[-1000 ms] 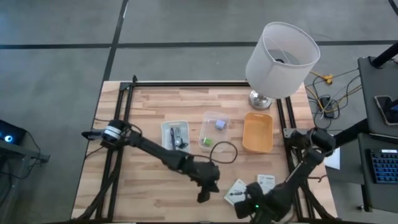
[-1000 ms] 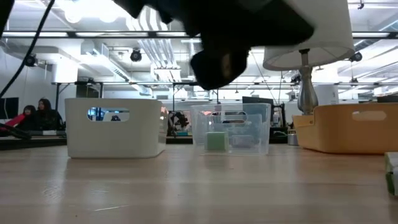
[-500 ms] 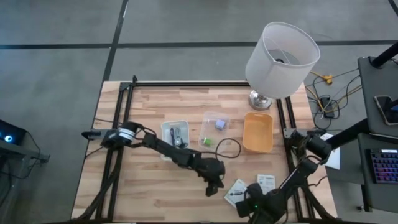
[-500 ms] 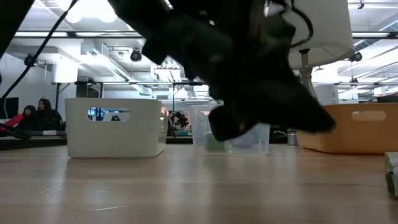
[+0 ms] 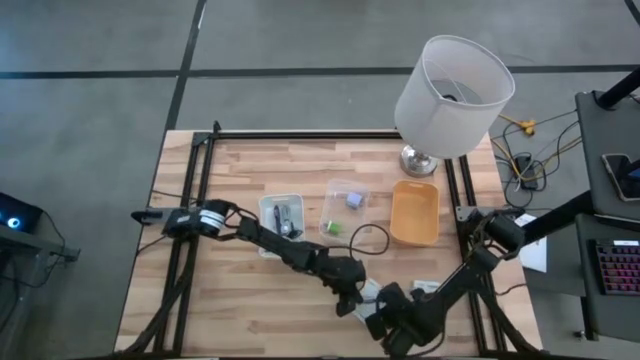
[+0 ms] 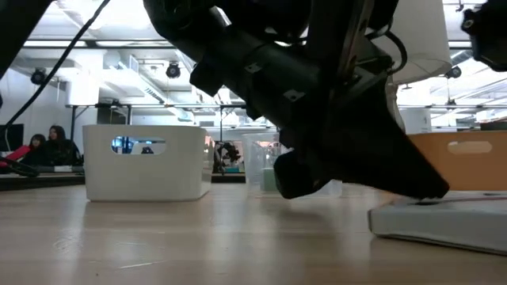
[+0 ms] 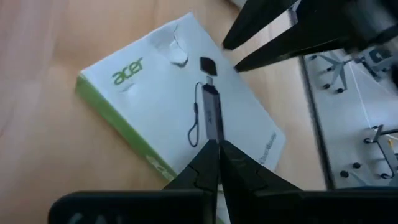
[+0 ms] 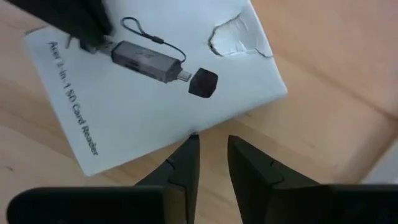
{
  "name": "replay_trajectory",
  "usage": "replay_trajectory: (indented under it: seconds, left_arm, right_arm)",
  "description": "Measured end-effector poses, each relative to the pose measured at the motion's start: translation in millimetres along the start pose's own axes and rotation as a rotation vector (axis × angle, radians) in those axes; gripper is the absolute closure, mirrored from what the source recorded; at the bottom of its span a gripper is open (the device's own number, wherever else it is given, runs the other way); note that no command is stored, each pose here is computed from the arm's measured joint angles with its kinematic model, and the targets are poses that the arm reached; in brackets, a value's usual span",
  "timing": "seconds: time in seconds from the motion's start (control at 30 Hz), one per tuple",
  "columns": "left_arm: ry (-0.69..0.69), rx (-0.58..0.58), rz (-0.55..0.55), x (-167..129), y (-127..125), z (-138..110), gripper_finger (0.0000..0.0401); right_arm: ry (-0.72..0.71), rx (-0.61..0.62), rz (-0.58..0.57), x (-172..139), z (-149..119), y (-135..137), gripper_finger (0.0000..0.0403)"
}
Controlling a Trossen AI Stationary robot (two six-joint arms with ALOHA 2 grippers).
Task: Pick and place items into bin
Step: Put the left card reader box into the yellow bin
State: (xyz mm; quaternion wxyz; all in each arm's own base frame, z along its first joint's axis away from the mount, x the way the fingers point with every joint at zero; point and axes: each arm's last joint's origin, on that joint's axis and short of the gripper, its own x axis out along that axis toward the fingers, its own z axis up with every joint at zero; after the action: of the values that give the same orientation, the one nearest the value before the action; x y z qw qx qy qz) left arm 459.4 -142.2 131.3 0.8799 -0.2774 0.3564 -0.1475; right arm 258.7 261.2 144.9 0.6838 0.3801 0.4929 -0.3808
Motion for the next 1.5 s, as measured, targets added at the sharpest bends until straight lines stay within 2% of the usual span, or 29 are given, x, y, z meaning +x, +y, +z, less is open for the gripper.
replay_trajectory:
  seconds: [0.37,0.5,0.7,0.83,1.0,1.13,1.33,1.5]
  left_arm:
    - [0.036,0.000,0.015,1,-2,-7,0.0401]
    - [0.048,0.000,0.016,1,-4,-9,0.0401]
    - [0.096,0.007,0.020,2,-13,-20,0.0401]
    - [0.119,0.023,0.019,-4,-28,-24,0.0401]
    - [0.092,0.098,0.111,-23,-48,-21,0.0401]
    - [0.160,0.103,0.156,-28,-49,-30,0.0401]
    - [0.142,0.151,0.104,-31,-67,-32,0.0401]
    - [0.173,0.147,0.134,-25,-60,-39,0.0401]
  right_arm:
    - [-0.101,0.008,0.101,-17,11,6,0.0314]
    - [-0.093,0.044,0.108,-20,13,6,0.0303]
    - [-0.087,0.114,0.100,-21,9,3,0.0257]
    - [-0.084,0.178,0.094,-20,10,3,0.0217]
    - [-0.071,0.215,0.124,-16,11,5,0.0184]
    - [-0.054,0.236,0.194,-5,16,10,0.0178]
    - [-0.071,0.224,0.166,-1,21,6,0.0179]
    - [-0.055,0.226,0.166,-3,18,5,0.0179]
